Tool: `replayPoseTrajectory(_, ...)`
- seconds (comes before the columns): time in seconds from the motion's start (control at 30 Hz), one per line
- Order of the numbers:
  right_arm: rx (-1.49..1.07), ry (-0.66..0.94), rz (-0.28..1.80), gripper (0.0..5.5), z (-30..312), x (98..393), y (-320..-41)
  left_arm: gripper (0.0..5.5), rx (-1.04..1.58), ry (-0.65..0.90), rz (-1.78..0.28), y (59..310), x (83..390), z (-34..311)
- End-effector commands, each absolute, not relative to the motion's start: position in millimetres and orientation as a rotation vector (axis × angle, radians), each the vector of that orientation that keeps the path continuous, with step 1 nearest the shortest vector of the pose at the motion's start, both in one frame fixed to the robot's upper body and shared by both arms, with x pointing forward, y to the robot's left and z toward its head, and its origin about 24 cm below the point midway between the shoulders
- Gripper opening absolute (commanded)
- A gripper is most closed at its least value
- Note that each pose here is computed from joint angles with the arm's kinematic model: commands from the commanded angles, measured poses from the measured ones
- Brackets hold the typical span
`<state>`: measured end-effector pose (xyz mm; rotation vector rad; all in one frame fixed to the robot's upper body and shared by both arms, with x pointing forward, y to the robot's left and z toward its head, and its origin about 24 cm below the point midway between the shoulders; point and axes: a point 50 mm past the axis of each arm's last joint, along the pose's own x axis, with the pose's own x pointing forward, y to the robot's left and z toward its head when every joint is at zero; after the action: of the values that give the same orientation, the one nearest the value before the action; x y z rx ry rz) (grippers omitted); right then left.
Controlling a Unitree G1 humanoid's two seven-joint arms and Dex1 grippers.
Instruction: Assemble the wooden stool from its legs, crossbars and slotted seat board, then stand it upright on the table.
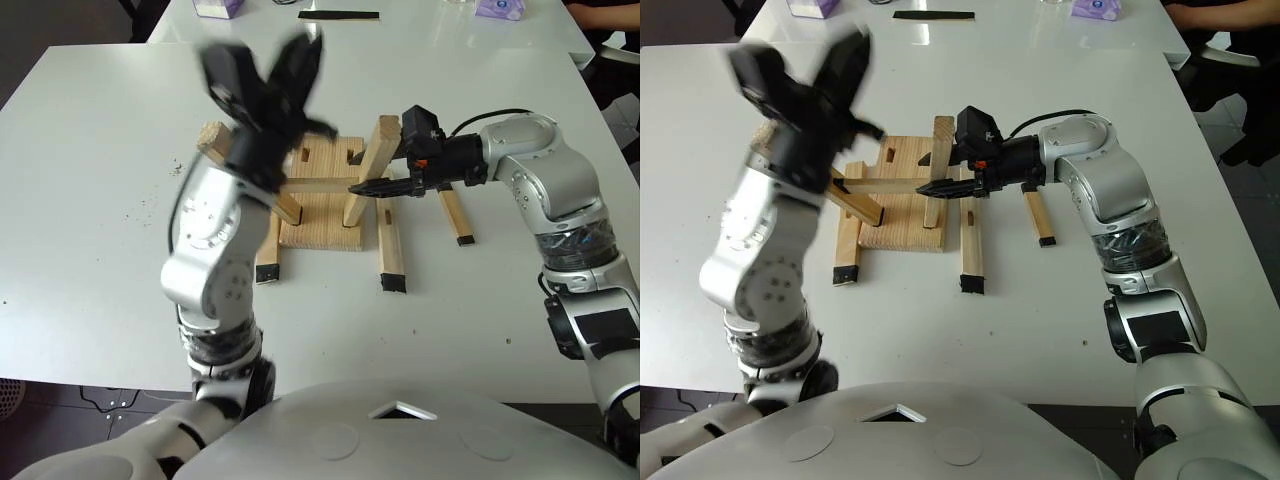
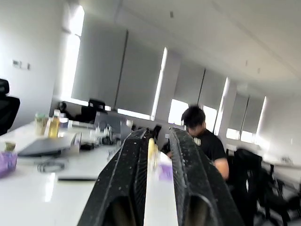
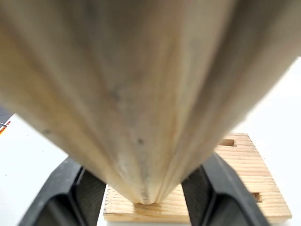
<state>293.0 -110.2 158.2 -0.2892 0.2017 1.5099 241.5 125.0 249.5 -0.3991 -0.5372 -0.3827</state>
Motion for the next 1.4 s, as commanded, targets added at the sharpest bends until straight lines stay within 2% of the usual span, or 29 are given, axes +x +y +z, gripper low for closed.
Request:
replayPoseTrajectory(0.03, -0.284, 0.201, 1.493, 2.03, 163, 294, -114, 0.82, -0.396, -0.757, -0.065, 193, 233, 298)
replayPoseTrajectory(0.1, -0.282, 0.206, 1.482, 2.03, 163, 293, -117, 0.53, -0.286, -0.732, 0.121, 230, 229, 295)
replayPoseTrajectory(0.17, -0.277, 0.208, 1.474, 2.03, 164, 293, -118, 0.21, -0.137, -0.587, 0.241, 259, 226, 271)
replayPoseTrajectory(0.23, -0.274, 0.207, 1.473, 2.03, 166, 294, -119, 0.00, -0.004, -0.347, 0.224, 269, 228, 229)
replayPoseTrajectory(0.27, -0.273, 0.207, 1.473, 2.03, 166, 294, -119, 0.00, 0.005, -0.233, 0.157, 266, 228, 206)
replayPoseTrajectory(0.33, -0.281, 0.211, 1.486, 2.03, 166, 295, -117, 0.00, 0.000, -0.023, -0.075, 238, 224, 160)
replayPoseTrajectory(0.37, -0.285, 0.215, 1.495, 2.03, 166, 295, -115, 0.00, -0.039, 0.041, -0.242, 211, 219, 145)
replayPoseTrajectory(0.43, -0.291, 0.228, 1.519, 2.03, 163, 294, -111, 0.00, -0.142, 0.063, -0.562, 154, 207, 139)
replayPoseTrajectory(0.5, -0.301, 0.247, 1.567, 2.03, 159, 290, -105, 0.00, -0.245, 0.026, -0.892, 99, 186, 148)
replayPoseTrajectory(0.57, -0.322, 0.269, 1.611, 2.03, 156, 287, -101, 0.00, -0.295, 0.009, -0.997, 81, 175, 150)
replayPoseTrajectory(0.77, -0.409, 0.335, 1.624, 2.03, 140, 291, -104, 0.00, -0.239, 0.076, -0.808, 106, 187, 127)
replayPoseTrajectory(0.87, -0.392, 0.288, 1.576, 2.03, 138, 295, -107, 0.00, -0.214, 0.028, -0.625, 127, 205, 127)
replayPoseTrajectory(0.9, -0.377, 0.264, 1.553, 2.40, 139, 296, -109, 0.00, -0.218, 0.004, -0.582, 134, 209, 130)
replayPoseTrajectory(1.03, -0.268, 0.153, 1.462, 2.95, 156, 297, -127, 0.00, -0.250, -0.079, -0.472, 161, 213, 146)
replayPoseTrajectory(1.17, -0.206, 0.117, 1.403, 3.60, 166, 285, -143, 0.00, -0.229, -0.071, -0.431, 174, 210, 149)
replayPoseTrajectory(1.4, -0.169, 0.123, 1.326, 3.70, 167, 269, -161, 0.00, -0.182, -0.033, -0.389, 184, 201, 146)
